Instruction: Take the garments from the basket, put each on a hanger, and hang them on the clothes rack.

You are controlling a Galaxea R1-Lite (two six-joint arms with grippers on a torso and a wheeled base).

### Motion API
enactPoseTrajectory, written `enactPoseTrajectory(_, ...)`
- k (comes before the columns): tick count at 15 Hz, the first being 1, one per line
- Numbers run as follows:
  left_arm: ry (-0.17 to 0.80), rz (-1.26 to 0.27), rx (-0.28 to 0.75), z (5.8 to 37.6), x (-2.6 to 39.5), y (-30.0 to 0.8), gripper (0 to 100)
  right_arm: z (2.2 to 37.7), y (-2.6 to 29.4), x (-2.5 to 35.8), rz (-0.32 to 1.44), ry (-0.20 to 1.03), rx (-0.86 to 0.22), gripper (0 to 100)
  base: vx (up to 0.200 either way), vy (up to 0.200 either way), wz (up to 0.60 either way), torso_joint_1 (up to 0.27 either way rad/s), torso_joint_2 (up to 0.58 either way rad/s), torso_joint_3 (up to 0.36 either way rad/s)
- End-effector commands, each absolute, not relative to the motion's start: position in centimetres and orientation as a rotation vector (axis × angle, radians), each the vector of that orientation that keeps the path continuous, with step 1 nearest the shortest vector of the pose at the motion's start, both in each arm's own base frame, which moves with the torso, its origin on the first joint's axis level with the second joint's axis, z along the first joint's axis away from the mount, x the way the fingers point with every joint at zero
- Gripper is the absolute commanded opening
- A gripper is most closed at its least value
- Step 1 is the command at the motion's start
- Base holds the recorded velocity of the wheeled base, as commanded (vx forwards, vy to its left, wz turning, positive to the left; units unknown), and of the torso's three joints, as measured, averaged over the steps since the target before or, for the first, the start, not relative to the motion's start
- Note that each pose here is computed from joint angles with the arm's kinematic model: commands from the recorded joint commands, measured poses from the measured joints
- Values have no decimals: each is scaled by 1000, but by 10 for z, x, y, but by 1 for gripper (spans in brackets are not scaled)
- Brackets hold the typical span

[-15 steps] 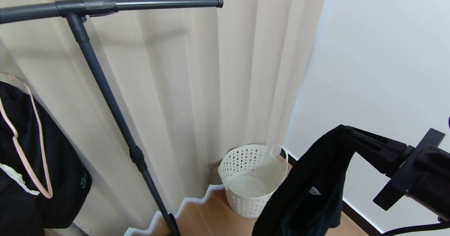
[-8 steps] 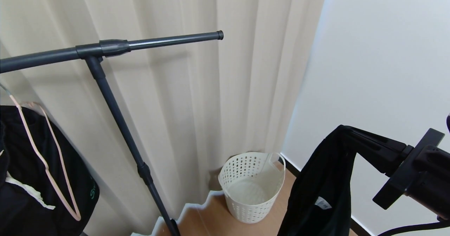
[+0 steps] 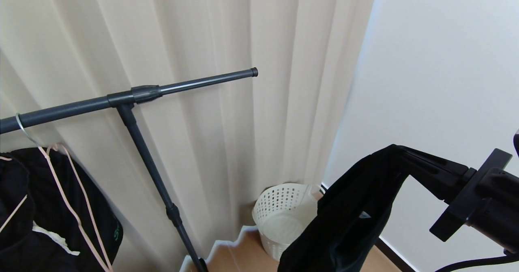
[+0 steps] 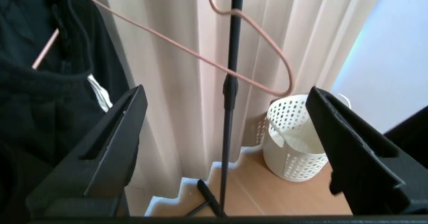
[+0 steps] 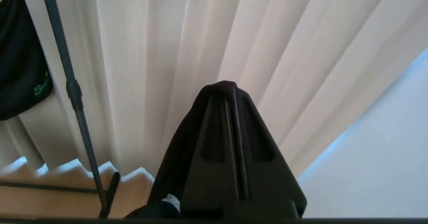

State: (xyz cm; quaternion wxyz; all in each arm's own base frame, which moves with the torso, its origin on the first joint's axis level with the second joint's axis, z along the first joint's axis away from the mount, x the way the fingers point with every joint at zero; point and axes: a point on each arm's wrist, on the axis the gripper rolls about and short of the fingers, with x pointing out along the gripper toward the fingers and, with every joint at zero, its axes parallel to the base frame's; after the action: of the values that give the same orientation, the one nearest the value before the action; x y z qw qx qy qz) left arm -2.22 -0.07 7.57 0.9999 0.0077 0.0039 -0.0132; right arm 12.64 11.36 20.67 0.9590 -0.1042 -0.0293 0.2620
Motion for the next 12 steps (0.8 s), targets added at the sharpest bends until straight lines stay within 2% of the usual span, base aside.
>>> enactPoseTrajectory(1,9,-25,14,76,-22,-1,100,207,114,126,531,-61,-211,0,0,0,0,183,-398,-222)
enactPoseTrajectory(5,7,-23,15,76,-22,-1,100,206,111,124,529,-64,-213,0,0,0,0,177,-381,-206)
enactPoseTrajectory(7,7,-23,15,76,-22,-1,100,208,111,123,532,-71,-209,0,0,0,0,63,-139,-68)
enactPoseTrajectory(12,7,-25,24,76,-22,-1,100,207,110,123,530,-70,-210,0,0,0,600,9,-11,-5)
